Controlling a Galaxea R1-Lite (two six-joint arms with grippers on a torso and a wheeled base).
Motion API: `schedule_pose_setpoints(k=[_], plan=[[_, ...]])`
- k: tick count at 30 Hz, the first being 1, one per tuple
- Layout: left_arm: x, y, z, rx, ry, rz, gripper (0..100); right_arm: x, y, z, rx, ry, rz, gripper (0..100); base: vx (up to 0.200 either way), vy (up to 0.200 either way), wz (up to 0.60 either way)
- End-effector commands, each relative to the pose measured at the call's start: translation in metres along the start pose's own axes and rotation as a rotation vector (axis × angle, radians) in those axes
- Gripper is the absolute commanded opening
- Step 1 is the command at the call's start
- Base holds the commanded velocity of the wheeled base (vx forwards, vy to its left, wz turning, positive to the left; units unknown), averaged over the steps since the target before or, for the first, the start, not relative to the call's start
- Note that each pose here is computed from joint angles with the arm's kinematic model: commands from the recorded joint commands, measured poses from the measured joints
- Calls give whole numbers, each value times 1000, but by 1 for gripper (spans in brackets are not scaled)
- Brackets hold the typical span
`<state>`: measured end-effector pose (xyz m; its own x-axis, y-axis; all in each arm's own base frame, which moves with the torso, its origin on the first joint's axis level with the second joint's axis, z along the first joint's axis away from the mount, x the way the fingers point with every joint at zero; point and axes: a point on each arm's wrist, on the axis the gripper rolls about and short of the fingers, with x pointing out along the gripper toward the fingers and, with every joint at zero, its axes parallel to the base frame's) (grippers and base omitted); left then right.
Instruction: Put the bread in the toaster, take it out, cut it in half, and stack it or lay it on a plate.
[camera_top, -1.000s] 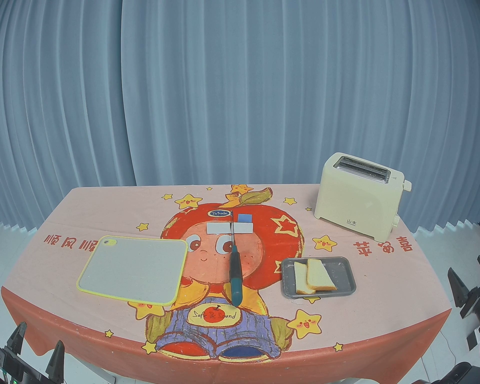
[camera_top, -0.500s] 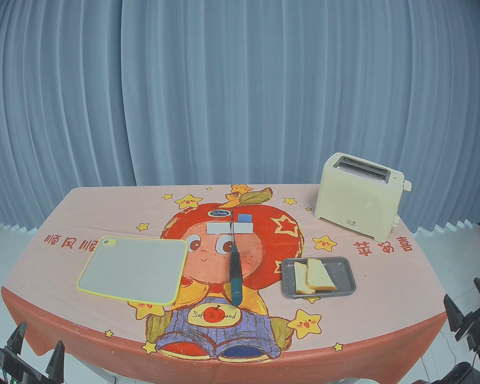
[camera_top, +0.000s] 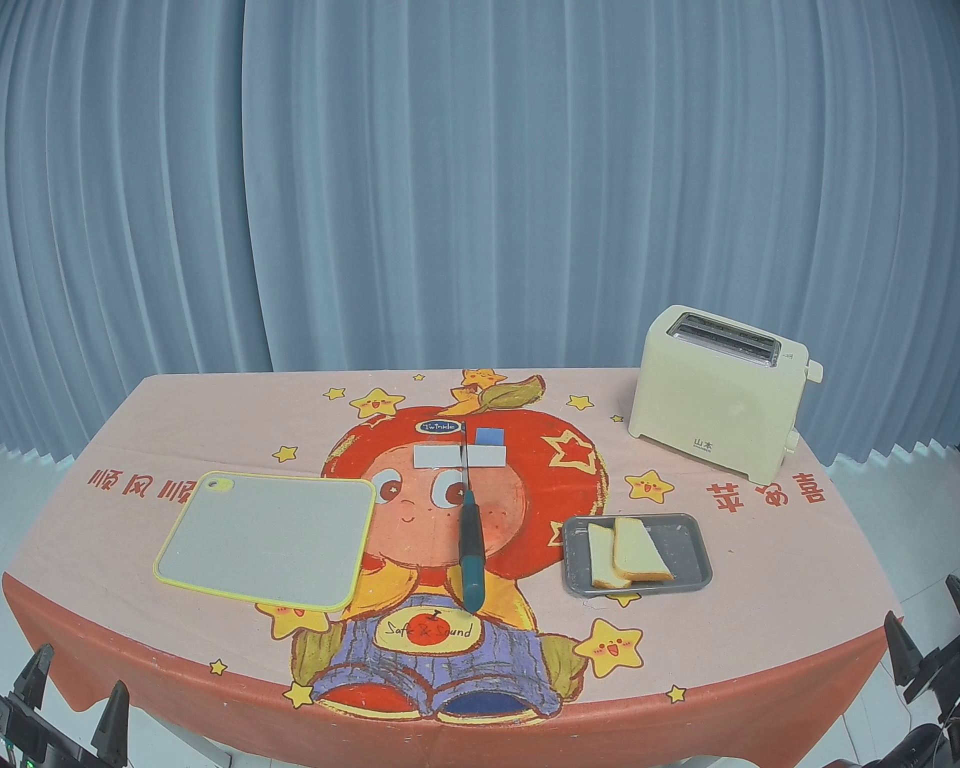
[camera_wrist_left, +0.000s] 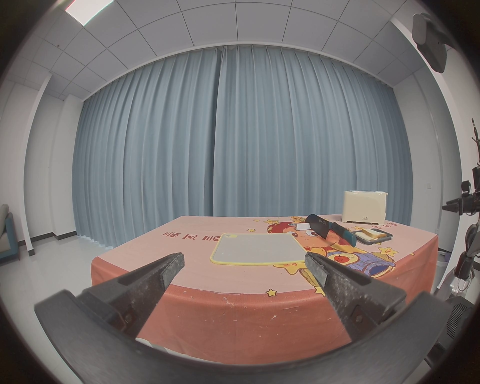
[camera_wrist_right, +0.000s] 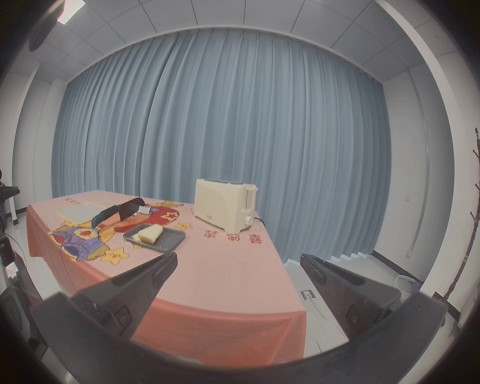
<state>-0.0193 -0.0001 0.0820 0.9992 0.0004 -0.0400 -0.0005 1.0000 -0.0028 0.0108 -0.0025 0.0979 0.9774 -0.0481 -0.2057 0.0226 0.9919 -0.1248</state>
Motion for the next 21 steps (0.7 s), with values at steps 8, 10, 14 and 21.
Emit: schedule_pose_setpoints(k=[8, 10, 14, 21], plan=[[1, 0, -5, 0, 17, -2, 100, -14, 3, -15, 13, -45, 110, 100, 0, 0, 0], [1, 0, -5, 0, 17, 1, 100, -15, 4, -16, 19, -55, 121, 100, 0, 0, 0], [1, 0, -5, 0, 17, 1, 100, -16, 5, -19, 42, -64, 102, 100, 0, 0, 0], [1, 0, -5, 0, 17, 0, 100, -18, 6, -20, 52, -90, 74, 100, 0, 0, 0]])
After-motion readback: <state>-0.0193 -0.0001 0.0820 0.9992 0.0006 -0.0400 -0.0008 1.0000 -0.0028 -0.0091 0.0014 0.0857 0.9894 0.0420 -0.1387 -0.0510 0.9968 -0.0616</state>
